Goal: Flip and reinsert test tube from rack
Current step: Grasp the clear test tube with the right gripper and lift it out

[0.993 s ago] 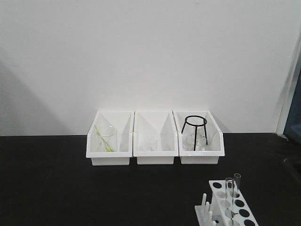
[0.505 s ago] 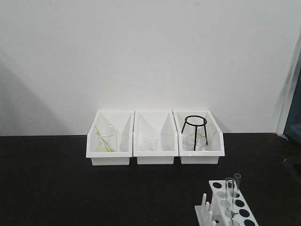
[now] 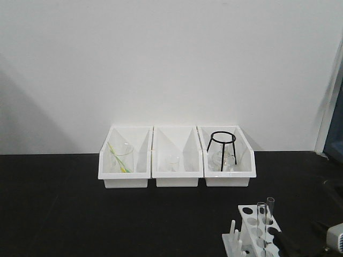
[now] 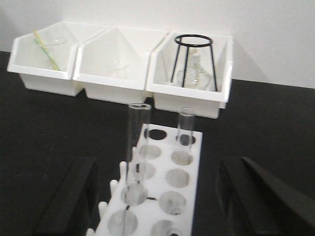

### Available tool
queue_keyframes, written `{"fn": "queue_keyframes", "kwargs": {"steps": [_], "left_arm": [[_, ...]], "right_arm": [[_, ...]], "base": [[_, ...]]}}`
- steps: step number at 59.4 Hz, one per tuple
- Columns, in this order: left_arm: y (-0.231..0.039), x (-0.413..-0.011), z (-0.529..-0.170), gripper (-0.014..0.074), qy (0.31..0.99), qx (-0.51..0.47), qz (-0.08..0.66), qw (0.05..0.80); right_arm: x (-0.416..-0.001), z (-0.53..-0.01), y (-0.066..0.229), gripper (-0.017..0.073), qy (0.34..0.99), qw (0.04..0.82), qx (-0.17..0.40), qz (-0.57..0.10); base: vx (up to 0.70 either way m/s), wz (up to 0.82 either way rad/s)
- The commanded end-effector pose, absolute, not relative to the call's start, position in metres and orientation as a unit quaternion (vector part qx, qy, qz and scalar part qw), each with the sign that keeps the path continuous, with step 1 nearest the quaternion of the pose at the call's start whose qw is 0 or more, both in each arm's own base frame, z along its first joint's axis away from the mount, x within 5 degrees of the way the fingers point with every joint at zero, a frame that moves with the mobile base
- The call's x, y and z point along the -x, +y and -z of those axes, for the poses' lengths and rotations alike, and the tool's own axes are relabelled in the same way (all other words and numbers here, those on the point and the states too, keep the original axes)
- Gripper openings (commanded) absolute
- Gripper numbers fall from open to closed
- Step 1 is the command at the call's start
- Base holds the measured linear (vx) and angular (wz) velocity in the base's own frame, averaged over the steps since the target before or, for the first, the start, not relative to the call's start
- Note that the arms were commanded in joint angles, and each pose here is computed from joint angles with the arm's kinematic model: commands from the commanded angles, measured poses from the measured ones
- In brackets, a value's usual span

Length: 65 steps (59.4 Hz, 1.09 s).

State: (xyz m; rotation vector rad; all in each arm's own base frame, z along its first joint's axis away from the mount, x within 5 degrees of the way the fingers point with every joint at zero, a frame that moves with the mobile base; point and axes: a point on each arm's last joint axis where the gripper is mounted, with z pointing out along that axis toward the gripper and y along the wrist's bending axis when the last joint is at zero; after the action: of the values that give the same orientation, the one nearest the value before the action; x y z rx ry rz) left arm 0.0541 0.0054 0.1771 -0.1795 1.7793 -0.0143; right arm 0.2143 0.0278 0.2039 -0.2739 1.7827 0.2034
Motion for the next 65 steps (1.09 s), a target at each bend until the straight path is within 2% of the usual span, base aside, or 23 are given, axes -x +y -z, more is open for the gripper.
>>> {"fn": "queue_keyframes", "kwargs": {"steps": [1, 14, 33, 51, 65], "left_arm": [[0.005, -0.055, -0.186, -0.0006, 0.745, 0.072, 0.012, 0.663], [0.005, -0.055, -0.186, -0.0006, 0.745, 0.072, 0.012, 0.663], [0.005, -0.055, -0.186, -0.0006, 0.745, 0.072, 0.012, 0.663], [0.005, -0.055, -0.186, -0.0006, 0.745, 0.072, 0.012, 0.663], [0.005, -0.055, -0.186, -0.0006, 0.745, 0.072, 0.012, 0.663]], "right_arm": [[-0.228, -0.215, 0.033, 0.0566, 0.723, 0.668, 0.126, -0.121], [-0.259, -0.202, 0.037, 0.0562, 0.732, 0.652, 0.146, -0.133], [-0.292, -0.198, 0.045, 0.0507, 0.732, 0.637, 0.179, -0.164], [-0.312, -0.193, 0.045, 0.0495, 0.734, 0.635, 0.175, -0.165], [-0.317, -0.184, 0.045, 0.0422, 0.743, 0.624, 0.173, -0.168]], "base": [[0.0, 0.0], [0.0, 0.0], [0.0, 0.0], [0.0, 0.0], [0.0, 0.0]]}}
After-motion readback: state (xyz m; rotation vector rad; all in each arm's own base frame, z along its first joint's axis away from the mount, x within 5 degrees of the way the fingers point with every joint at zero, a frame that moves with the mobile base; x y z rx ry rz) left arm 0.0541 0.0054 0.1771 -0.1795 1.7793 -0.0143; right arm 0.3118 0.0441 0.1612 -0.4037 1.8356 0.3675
